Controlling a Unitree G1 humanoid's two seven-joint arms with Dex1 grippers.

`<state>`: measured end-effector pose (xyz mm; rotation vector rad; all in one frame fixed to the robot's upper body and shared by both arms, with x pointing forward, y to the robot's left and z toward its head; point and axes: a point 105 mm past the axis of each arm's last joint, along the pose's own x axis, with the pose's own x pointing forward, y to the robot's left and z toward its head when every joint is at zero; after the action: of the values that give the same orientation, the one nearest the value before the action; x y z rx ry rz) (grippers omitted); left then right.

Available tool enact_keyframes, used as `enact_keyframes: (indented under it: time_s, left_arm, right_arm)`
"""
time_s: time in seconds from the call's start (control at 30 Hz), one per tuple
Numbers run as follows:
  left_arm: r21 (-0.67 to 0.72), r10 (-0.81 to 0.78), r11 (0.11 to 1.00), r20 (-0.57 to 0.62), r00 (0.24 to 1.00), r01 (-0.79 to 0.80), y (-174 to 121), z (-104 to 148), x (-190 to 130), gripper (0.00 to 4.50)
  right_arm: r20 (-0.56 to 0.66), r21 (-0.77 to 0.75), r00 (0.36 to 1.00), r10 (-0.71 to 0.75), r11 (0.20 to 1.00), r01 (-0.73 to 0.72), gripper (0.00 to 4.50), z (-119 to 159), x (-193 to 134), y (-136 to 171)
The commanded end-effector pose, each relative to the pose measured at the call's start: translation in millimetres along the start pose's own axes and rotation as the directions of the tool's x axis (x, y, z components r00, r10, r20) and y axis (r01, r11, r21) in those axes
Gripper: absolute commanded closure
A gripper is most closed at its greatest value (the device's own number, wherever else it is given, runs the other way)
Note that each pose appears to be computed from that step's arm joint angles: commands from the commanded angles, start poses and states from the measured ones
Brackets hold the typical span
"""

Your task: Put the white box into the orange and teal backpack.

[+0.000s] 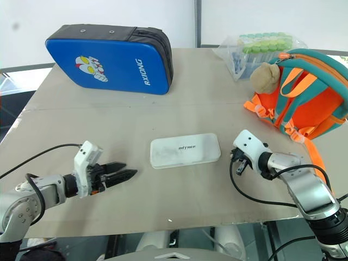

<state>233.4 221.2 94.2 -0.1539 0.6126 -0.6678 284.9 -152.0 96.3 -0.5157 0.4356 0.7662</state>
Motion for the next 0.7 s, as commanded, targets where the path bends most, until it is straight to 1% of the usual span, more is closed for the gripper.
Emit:
enact_keyframes:
  time_s: [0.03, 0.07, 0.13, 0.23, 0.4, 0.53, 0.6, 0.7]
  left_arm:
    - [-0.266, -0.066, 0.961, 0.06, 0.996, 0.08, 0.1, 5.1, -5.9, 0.04]
    - [-0.322, -0.114, 0.938, 0.068, 0.991, 0.13, -4.9, 9.1, -6.3, 0.04]
    - [-0.411, -0.158, 0.894, 0.076, 0.985, 0.175, -6.8, 15.6, -2.9, 0.04]
    - [-0.492, -0.185, 0.849, 0.069, 0.98, 0.195, -5.4, 22.9, 14.4, 0.04]
    - [-0.54, -0.264, 0.806, 0.042, 0.964, 0.244, -17.6, 31.8, 42.1, 0.04]
    - [-0.579, -0.339, 0.766, 0.01, 0.941, 0.281, -32.1, 30.5, 68.2, 0.04]
    - [-0.587, -0.356, 0.758, -0.007, 0.934, 0.285, -37.1, 27.0, 75.2, 0.04]
    - [-0.595, -0.373, 0.749, -0.018, 0.928, 0.29, -43.2, 24.4, 84.9, 0.04]
  right_arm:
    - [0.081, -0.01, 0.997, -0.005, 1.0, 0.005, 4.5, 13.9, -9.2, -8.1]
    - [0.093, -0.02, 0.996, -0.004, 1.0, 0.006, 4.5, 15.5, -10.2, -11.0]
    - [0.106, -0.039, 0.994, -0.008, 0.999, 0.012, 4.5, 19.1, -9.6, -17.1]
    - [0.12, -0.084, 0.993, 0.004, 0.996, 0.006, 4.5, 28.7, -1.6, -22.9]
    - [0.097, -0.136, 0.994, 0.051, 0.99, -0.038, 4.5, 35.2, 11.1, -21.2]
    - [0.002, -0.194, 0.992, 0.125, 0.973, -0.122, 4.5, 23.6, 21.8, -12.1]
    - [0.0, -0.204, 0.988, 0.153, 0.967, -0.149, 4.5, 25.3, 27.2, -5.4]
    - [0.038, -0.219, 0.982, 0.186, 0.96, -0.174, 4.5, 36.5, 35.8, 6.0]
